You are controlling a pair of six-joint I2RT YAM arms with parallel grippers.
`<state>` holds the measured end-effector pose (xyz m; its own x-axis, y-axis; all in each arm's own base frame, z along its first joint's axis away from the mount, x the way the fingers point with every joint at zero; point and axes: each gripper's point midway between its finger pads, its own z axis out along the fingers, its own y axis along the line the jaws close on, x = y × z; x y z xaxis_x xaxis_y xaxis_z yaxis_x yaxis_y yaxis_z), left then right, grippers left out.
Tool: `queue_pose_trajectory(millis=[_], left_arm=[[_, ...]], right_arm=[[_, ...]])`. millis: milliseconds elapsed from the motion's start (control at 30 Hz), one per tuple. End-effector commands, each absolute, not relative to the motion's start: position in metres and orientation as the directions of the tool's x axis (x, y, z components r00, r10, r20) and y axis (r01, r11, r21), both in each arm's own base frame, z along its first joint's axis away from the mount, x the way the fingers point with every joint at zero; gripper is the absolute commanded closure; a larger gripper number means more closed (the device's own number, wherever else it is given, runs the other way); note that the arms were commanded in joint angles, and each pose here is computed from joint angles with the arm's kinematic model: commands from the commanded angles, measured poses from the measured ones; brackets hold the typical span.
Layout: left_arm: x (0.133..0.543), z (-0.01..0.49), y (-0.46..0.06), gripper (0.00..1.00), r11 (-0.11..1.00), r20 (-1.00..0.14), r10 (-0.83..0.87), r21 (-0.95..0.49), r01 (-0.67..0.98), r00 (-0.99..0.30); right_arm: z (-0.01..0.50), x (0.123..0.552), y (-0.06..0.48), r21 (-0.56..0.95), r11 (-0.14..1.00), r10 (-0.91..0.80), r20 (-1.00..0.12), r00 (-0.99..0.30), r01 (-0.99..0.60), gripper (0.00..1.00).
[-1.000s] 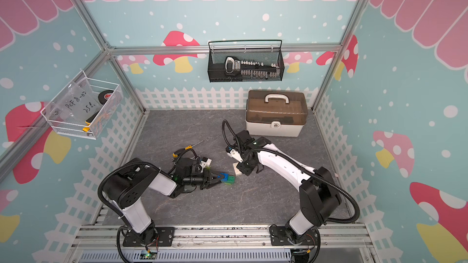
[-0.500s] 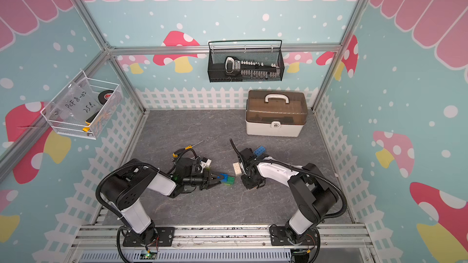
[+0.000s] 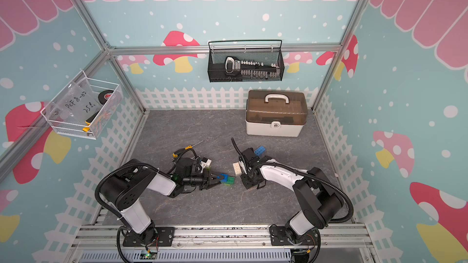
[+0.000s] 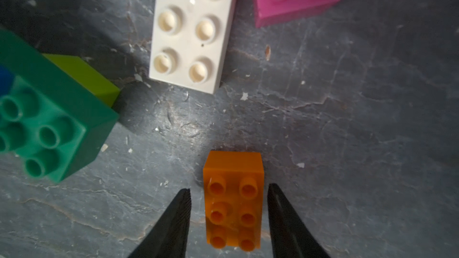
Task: Assemble a heart with lego
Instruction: Pick up the lego brick from the center of the board.
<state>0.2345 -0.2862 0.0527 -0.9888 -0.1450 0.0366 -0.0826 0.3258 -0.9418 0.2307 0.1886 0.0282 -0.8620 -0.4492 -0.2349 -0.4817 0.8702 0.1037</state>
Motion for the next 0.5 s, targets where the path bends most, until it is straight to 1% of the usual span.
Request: queue_pose_trajectory(millis=[0, 233, 367, 467], left_arm=[[0.238, 0.064, -0.291, 0.63, 0.306, 0.005, -0.127, -0.951, -0.044, -0.992], [0.238, 0.063, -0.292, 0.63, 0.306, 0.009, -0.124, -0.951, -0.047, -0.992], [0.238, 0.063, -0.293, 0.63, 0.304, 0.009, -0.121, -0.951, -0.046, -0.993], [0.237, 0.062, -0.294, 0.63, 0.302, 0.011, -0.114, -0.952, -0.046, -0.993]], right_arm=[[0.032, 0.233, 0.189, 0.116, 0.869, -0.443, -0.251, -0.861, -0.481, 0.60], [0.026, 0.231, 0.181, 0.093, 0.869, -0.458, -0.220, -0.862, -0.485, 0.79], [0.036, 0.231, 0.184, 0.093, 0.838, -0.509, -0.226, -0.831, -0.538, 0.80], [0.059, 0.232, 0.196, 0.113, 0.767, -0.588, -0.267, -0.763, -0.631, 0.80]])
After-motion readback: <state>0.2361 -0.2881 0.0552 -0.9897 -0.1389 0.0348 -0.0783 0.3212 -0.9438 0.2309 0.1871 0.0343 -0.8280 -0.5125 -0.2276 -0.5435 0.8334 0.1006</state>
